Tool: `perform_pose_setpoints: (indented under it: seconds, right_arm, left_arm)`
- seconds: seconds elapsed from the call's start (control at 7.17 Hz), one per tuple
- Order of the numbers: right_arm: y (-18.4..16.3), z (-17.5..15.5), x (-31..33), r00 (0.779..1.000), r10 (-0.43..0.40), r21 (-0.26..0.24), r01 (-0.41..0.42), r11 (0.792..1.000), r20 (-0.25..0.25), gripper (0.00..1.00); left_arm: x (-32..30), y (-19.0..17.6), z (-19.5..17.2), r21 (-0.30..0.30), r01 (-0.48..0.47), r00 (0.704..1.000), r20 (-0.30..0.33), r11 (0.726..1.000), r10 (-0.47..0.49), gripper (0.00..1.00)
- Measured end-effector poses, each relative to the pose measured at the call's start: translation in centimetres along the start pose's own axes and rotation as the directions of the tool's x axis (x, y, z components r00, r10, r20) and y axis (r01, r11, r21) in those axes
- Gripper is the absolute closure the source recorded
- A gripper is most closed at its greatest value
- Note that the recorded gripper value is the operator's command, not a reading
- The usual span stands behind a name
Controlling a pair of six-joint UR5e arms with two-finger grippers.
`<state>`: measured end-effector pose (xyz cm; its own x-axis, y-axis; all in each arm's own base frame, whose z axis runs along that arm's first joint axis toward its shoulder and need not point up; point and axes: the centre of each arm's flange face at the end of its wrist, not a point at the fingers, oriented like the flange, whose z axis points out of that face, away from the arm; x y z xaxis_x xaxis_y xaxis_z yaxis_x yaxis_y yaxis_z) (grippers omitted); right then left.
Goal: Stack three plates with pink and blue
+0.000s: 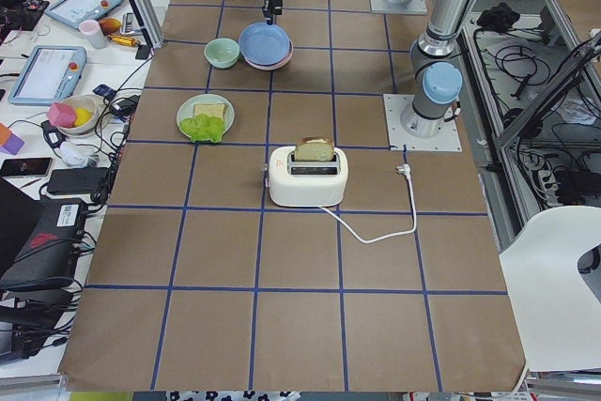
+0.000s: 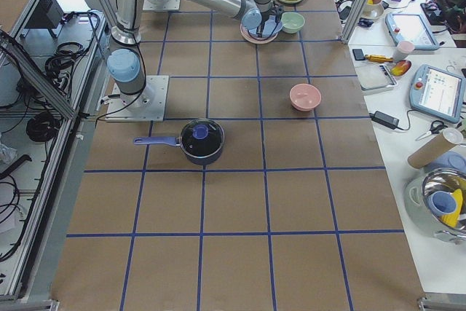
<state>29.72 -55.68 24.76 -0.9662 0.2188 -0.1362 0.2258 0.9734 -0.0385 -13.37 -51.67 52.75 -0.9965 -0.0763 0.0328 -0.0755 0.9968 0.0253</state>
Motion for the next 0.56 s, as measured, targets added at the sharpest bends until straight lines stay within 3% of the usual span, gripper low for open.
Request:
perform_pose_setpoints:
  seconds: [0.14,0.28,0.56]
  right_arm:
    - [-0.6,-0.4,0.5,1.0,0.003,0.012,-0.003,1.0,-0.003,0.16]
    - [-2.5,-1.7,1.9,1.0,-0.003,0.037,0.003,0.999,-0.002,0.05]
    - [-8.7,-7.1,7.6,0.998,-0.059,0.079,0.06,0.995,-0.024,0.0]
  left_arm:
    - [0.0,0.0,0.0,-0.001,0.0,1.0,0.001,1.0,0.0,0.0]
    - [0.0,0.0,0.0,-0.001,0.001,1.0,0.001,1.0,-0.001,0.0]
    - [0.0,0.0,0.0,0.0,0.002,1.0,0.001,1.0,-0.002,0.0]
